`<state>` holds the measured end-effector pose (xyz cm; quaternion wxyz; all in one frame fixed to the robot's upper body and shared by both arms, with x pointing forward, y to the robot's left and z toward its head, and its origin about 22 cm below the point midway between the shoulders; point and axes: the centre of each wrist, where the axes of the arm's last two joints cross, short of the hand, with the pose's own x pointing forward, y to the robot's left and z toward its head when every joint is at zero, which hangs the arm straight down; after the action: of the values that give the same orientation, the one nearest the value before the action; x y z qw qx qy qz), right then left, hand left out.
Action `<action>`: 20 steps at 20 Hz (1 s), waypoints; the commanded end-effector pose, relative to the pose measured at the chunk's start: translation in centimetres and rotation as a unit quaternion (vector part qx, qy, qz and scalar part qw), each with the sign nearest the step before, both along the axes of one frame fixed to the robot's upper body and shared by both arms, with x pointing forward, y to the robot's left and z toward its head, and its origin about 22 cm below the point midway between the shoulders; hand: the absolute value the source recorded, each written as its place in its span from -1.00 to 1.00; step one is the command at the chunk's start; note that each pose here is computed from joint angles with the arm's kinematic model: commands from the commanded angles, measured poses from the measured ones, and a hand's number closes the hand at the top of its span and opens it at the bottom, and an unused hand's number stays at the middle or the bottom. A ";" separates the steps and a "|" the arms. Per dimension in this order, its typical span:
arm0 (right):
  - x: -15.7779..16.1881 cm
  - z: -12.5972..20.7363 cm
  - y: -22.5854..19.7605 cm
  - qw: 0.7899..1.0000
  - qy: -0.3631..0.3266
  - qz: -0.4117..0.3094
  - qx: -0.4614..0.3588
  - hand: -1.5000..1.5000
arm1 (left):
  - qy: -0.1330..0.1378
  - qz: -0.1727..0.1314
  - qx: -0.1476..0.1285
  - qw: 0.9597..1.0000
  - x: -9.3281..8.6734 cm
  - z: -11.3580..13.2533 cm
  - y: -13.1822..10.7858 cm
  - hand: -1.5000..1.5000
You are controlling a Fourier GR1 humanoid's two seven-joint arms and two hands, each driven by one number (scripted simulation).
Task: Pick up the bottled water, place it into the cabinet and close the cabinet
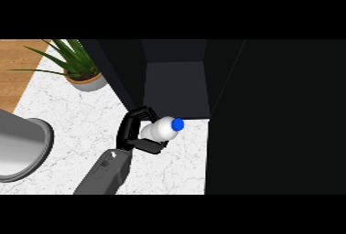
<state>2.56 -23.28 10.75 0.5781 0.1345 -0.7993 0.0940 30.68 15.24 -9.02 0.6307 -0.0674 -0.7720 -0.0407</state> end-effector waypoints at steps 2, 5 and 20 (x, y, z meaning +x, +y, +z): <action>-0.4 2.8 -0.3 1.000 -0.023 -0.013 0.014 -1.00 | 0.013 0.005 -0.004 1.000 1.2 3.7 -4.0 1.00; -0.4 2.7 -1.2 1.000 -0.028 -0.010 0.011 -1.00 | 0.022 0.021 0.001 1.000 2.5 5.7 -5.6 1.00; -0.2 1.4 -2.1 0.999 -0.033 0.004 0.007 -1.00 | 0.057 0.125 0.045 0.990 9.8 11.3 -7.1 1.00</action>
<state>2.10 -25.43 10.69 0.5669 0.1142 -0.8073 0.1178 39.09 7.96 1.51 0.6735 0.0154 -0.7390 -0.0001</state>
